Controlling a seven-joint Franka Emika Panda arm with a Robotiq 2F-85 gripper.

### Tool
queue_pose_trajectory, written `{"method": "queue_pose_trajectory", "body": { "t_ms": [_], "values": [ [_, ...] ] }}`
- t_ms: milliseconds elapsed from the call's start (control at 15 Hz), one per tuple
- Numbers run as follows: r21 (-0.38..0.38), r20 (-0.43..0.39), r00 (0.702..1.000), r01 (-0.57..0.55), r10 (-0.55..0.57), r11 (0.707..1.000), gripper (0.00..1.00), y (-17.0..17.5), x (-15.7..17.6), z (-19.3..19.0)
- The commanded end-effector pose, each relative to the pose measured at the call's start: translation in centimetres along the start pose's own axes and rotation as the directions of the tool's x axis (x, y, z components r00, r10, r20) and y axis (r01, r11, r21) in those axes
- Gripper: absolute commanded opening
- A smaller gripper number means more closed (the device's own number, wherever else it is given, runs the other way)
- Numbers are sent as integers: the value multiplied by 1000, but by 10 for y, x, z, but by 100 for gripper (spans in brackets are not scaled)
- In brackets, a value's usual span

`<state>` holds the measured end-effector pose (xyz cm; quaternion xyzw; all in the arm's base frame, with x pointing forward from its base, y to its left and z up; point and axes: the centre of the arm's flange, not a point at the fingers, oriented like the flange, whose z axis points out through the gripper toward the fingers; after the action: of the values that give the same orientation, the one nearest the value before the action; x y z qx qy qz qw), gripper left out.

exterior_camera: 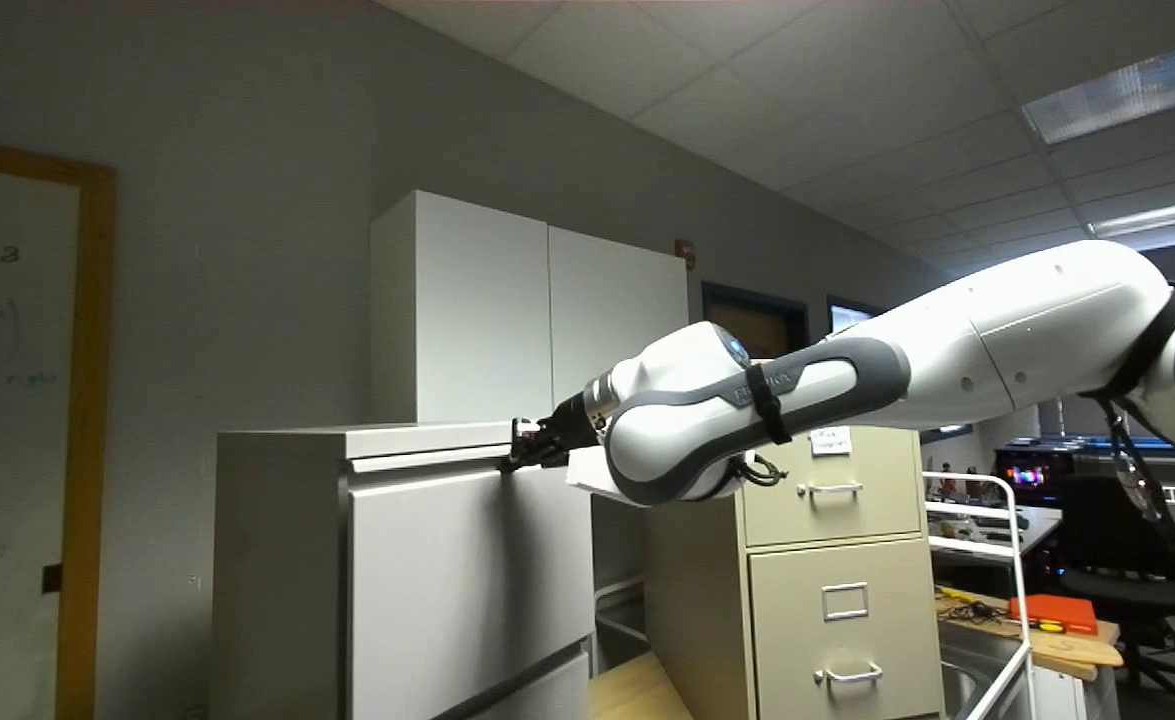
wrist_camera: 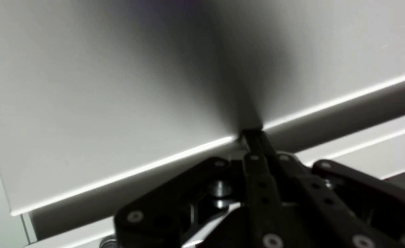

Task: Close the top drawer on the left

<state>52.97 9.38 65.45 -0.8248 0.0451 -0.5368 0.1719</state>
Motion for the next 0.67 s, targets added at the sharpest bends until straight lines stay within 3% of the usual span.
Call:
{"method": "queue_pose_trajectory", "body": {
  "t_ms": [0,267,600],
  "values": [
    [9,3,1000,9,-9,1000,0,4,30,26],
    [5,20,1000,7,-7,1000,0,4,38,42],
    [14,112,994,7,-9,1000,2,13,39,41]
  ]
}}
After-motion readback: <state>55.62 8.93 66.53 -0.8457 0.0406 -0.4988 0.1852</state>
